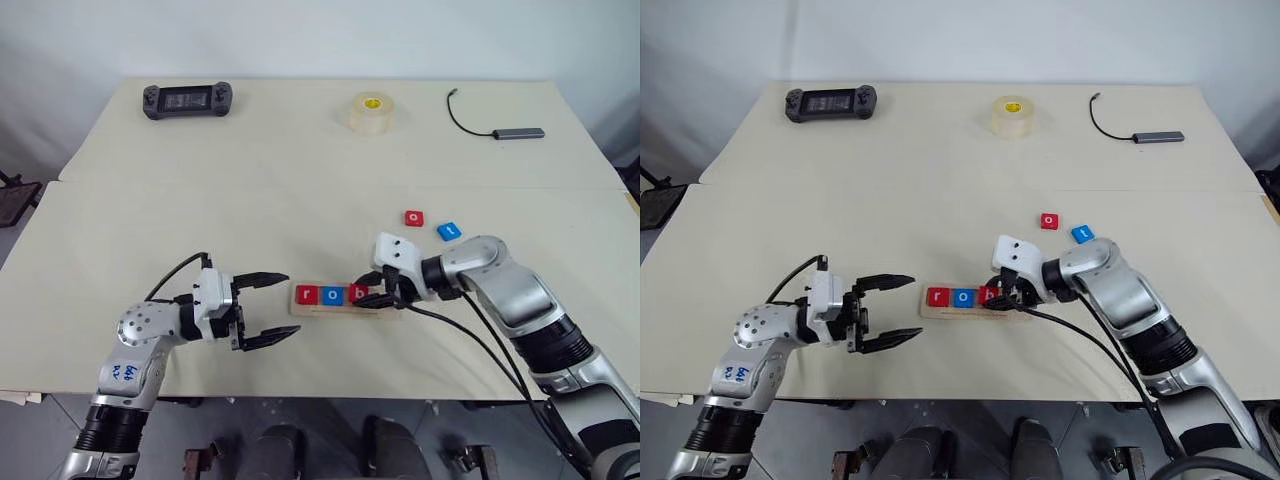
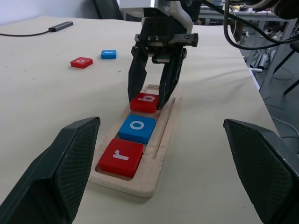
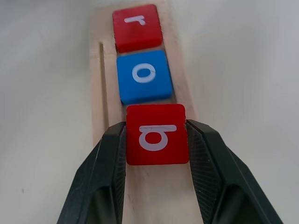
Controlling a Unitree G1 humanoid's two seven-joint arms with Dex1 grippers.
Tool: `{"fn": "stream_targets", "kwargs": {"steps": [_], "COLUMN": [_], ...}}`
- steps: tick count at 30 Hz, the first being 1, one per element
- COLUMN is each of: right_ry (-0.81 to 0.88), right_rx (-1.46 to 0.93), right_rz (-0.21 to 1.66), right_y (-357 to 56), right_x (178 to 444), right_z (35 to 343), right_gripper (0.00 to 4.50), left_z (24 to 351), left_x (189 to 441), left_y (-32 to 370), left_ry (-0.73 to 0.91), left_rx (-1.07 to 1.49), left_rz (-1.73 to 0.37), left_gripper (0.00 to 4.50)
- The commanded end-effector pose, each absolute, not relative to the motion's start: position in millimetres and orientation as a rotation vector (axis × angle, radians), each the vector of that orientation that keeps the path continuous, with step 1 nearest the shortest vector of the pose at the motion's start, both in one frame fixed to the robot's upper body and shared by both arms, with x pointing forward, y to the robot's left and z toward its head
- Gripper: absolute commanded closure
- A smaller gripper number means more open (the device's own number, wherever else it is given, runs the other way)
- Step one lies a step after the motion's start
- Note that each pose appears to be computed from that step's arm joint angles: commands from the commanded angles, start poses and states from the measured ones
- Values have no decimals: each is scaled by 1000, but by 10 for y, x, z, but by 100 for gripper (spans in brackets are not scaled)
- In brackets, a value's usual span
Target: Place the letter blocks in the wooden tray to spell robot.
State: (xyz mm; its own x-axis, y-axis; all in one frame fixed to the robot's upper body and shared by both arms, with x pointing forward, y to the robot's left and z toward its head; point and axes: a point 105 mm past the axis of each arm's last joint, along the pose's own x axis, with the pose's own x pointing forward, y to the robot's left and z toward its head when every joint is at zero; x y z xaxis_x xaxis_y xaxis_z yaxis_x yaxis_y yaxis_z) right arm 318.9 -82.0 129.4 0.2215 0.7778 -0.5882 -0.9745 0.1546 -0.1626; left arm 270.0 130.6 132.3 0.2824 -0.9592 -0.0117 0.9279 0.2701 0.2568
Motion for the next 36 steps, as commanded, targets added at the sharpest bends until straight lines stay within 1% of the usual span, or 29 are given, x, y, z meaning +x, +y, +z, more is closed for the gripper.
{"fn": "stream_targets", "kwargs": {"steps": [1, 5, 7, 8, 10, 11, 12, 14, 18, 24, 27, 36], "right_ry": [386, 382, 361, 348, 324, 320, 319, 352, 394, 393, 392, 365], "right_rx": [-595, -598, -595, -587, -559, -552, -549, -558, -551, -551, -554, -544], "right_rz": [1307, 1311, 1302, 1298, 1297, 1292, 1289, 1281, 1249, 1230, 1215, 1257], "right_y": [-788, -796, -826, -855, -963, -1020, -1055, -1190, -1322, -1264, -1220, -1017], "right_x": [3189, 3182, 3191, 3191, 3160, 3145, 3136, 3091, 3091, 3168, 3220, 3216], "right_z": [1326, 1346, 1414, 1467, 1571, 1587, 1592, 1502, 1347, 1245, 1213, 1280], "right_gripper": [229, 99, 25, 2, 2, 16, 41, 104, 243, 448, 448, 448], "left_z": [1401, 1404, 1404, 1405, 1403, 1402, 1402, 1395, 1390, 1374, 1369, 1336], "left_x": [2681, 2683, 2685, 2686, 2686, 2686, 2686, 2690, 2703, 2685, 2672, 2660], "left_y": [1323, 1327, 1330, 1332, 1339, 1344, 1348, 1368, 1414, 1491, 1540, 1667], "left_ry": [-195, -197, -197, -197, -196, -195, -195, -190, -183, -164, -153, -125], "left_rx": [255, 255, 257, 257, 259, 259, 259, 262, 270, 279, 283, 288], "left_rz": [-1266, -1261, -1258, -1256, -1253, -1252, -1251, -1246, -1231, -1215, -1202, -1162], "left_gripper": [0, 0, 0, 0, 0, 0, 0, 0, 0, 0, 0, 0]}}
